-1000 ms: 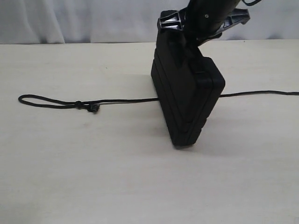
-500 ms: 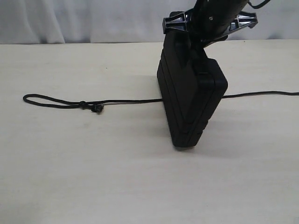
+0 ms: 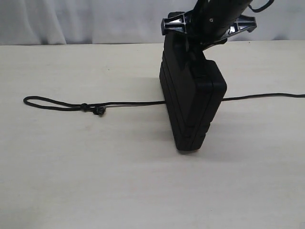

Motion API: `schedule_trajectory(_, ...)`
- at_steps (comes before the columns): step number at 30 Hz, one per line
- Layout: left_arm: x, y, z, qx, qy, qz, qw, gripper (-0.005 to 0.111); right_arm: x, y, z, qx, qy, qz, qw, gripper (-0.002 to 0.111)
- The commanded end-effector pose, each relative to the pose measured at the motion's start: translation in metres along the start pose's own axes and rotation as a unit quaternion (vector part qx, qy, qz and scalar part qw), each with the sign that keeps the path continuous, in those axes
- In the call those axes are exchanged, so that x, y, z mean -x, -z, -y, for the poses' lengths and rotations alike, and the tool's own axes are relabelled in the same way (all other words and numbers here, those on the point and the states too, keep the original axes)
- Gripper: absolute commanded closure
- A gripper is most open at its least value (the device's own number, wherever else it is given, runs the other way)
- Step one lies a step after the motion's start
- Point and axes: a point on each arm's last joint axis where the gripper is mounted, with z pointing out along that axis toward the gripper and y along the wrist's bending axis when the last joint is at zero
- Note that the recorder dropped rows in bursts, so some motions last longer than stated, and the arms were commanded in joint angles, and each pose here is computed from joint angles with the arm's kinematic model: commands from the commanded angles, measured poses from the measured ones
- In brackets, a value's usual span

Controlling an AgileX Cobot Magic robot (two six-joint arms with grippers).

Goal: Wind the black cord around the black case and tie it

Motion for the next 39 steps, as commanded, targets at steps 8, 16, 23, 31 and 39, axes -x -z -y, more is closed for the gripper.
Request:
schedule_trajectory(8, 0.000, 0.000, 0.001, -0.004, 0.002, 0.006, 1.000, 0.107, -0.012, -0.006, 0.002, -0.013, 0.011, -0.060, 0.998, 0.084)
schedule_trajectory(16, 0.000, 0.000, 0.001, -0.004, 0.003, 0.006, 1.000, 0.107, -0.018, -0.020, 0.000, -0.012, 0.013, -0.098, 0.995, 0.074)
schedule_trajectory(23, 0.000, 0.000, 0.001, -0.004, 0.003, 0.006, 1.000, 0.107, -0.010, -0.013, -0.002, -0.008, 0.014, -0.078, 0.997, 0.074)
schedule_trajectory(31, 0.000, 0.000, 0.001, -0.004, 0.003, 0.006, 1.000, 0.107, -0.001, -0.002, -0.004, -0.002, 0.021, -0.063, 0.998, 0.074)
schedule_trajectory(39, 0.000, 0.000, 0.001, -0.004, 0.003, 0.006, 1.000, 0.107, -0.001, 0.001, -0.004, -0.001, 0.027, -0.061, 0.998, 0.074)
